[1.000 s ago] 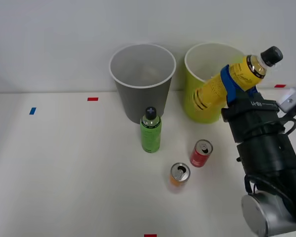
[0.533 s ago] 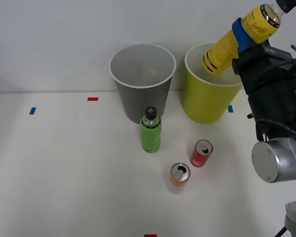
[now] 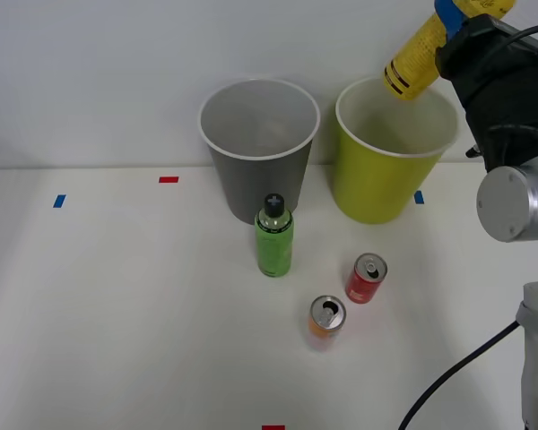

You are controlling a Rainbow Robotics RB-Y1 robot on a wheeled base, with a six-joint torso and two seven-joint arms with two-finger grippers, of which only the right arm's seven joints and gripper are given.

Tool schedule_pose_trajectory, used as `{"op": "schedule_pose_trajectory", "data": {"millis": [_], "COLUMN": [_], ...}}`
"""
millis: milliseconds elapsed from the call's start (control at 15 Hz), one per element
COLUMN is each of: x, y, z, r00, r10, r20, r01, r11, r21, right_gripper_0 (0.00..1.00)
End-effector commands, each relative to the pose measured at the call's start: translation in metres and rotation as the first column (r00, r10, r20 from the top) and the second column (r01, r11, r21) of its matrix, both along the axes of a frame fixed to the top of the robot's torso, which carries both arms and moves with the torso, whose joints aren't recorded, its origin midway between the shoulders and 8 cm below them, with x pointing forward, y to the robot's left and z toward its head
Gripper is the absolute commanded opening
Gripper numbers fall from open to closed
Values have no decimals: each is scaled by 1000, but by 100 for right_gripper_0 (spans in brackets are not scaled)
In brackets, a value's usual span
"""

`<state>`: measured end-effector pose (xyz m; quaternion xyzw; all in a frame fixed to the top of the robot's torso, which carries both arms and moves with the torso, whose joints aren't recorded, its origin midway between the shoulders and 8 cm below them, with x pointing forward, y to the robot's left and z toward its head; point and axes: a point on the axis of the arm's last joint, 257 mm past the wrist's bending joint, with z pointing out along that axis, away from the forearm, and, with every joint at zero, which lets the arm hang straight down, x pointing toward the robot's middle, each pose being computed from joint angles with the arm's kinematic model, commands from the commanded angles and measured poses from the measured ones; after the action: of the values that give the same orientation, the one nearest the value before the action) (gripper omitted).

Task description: Put cans in the gray bin, plastic bottles in the light green bin

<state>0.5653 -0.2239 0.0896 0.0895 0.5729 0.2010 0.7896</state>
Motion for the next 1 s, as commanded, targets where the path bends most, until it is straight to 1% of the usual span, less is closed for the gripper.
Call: {"op": "schedule_pose_trajectory", "data": {"millis": [67,267,400,533,800,867,933,1000], "x": [18,33,48,53,52,51,51,51], "y": [6,16,20,24,25,25,24,23], "z": [-7,-23,-32,-35,-29,-29,-29,-29], "r00": [1000,998,998,998,998,998,997,997], "r10": [-26,-46,-62,-62,-68,-70,-72,-73], "r20": [-13,-40,-31,-21,7,9,9,9], "r01": [24,38,54,56,68,70,72,73], "r11": [996,984,975,976,970,970,969,970], "r21": [-83,-177,-217,-211,-233,-235,-236,-233], "right_gripper_0": [0,0,0,0,0,2,31,63]}}
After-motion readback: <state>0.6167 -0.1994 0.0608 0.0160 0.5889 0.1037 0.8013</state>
